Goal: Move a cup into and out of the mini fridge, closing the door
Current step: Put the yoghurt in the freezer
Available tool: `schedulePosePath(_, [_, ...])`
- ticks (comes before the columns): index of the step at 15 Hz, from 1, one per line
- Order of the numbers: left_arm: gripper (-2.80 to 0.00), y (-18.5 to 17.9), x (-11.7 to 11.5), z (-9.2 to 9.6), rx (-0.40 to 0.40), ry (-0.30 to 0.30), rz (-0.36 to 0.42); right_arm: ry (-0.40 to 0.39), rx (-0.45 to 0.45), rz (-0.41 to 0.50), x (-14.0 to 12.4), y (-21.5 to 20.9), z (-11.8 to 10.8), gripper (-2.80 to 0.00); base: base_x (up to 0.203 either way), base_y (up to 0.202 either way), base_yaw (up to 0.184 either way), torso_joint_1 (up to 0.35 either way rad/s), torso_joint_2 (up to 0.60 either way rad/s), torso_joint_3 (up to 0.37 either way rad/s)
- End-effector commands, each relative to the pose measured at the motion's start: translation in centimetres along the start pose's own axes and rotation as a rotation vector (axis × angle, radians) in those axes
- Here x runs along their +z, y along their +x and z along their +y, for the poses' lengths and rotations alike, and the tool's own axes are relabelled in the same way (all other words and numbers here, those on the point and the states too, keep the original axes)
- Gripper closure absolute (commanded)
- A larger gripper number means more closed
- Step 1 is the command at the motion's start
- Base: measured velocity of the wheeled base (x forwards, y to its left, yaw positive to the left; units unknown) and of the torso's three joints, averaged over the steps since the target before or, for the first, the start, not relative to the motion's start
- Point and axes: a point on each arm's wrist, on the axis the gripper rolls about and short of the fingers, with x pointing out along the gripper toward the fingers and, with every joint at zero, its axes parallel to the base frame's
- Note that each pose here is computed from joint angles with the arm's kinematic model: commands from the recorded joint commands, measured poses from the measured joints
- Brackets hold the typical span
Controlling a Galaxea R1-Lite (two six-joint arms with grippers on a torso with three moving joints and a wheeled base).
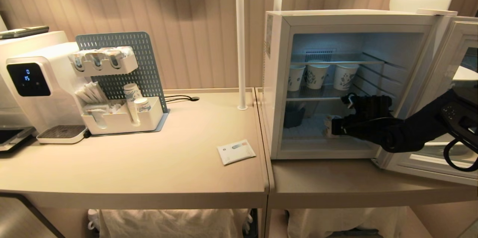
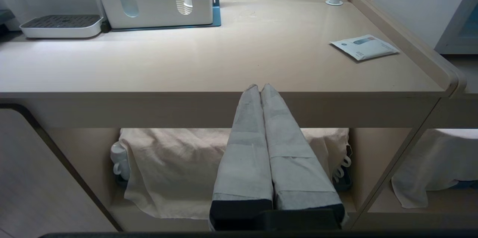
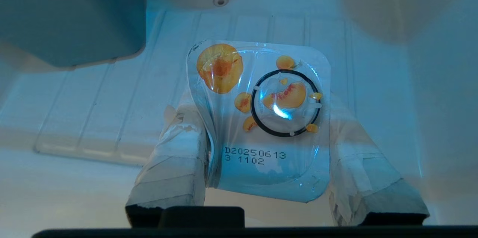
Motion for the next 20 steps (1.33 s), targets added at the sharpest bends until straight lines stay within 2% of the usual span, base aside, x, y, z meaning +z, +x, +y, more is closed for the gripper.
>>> schedulePosePath(1, [0.0, 0.0, 0.0, 0.0, 0.0, -0.001, 0.001, 0.0, -0.02, 0.008, -0.1, 0.2, 0.0, 0.0, 0.0, 0.0, 0.0, 0.0, 0.0, 0.0])
schedulePosePath(7, [0.0, 0.0, 0.0, 0.0, 0.0, -0.001, 0.001, 0.004, -0.02, -0.005, 0.8, -1.5, -0.2, 0.0, 0.0, 0.0, 0.0, 0.0, 0.0, 0.0])
schedulePosePath(12, [0.0, 0.0, 0.0, 0.0, 0.0, -0.001, 0.001, 0.012, -0.025, 0.009, 0.2, -1.2, -0.3, 0.0, 0.0, 0.0, 0.0, 0.0, 0.0, 0.0])
schedulePosePath(13, [0.0, 0.0, 0.0, 0.0, 0.0, -0.001, 0.001, 0.013, -0.033, 0.006, 0.3, -0.9, -0.4, -2.8, 0.0, 0.0, 0.0, 0.0, 0.0, 0.0])
schedulePosePath(20, [0.0, 0.0, 0.0, 0.0, 0.0, -0.001, 0.001, 0.014, -0.021, 0.012, 0.2, -1.2, -0.3, -2.8, 0.0, 0.0, 0.0, 0.0, 0.0, 0.0])
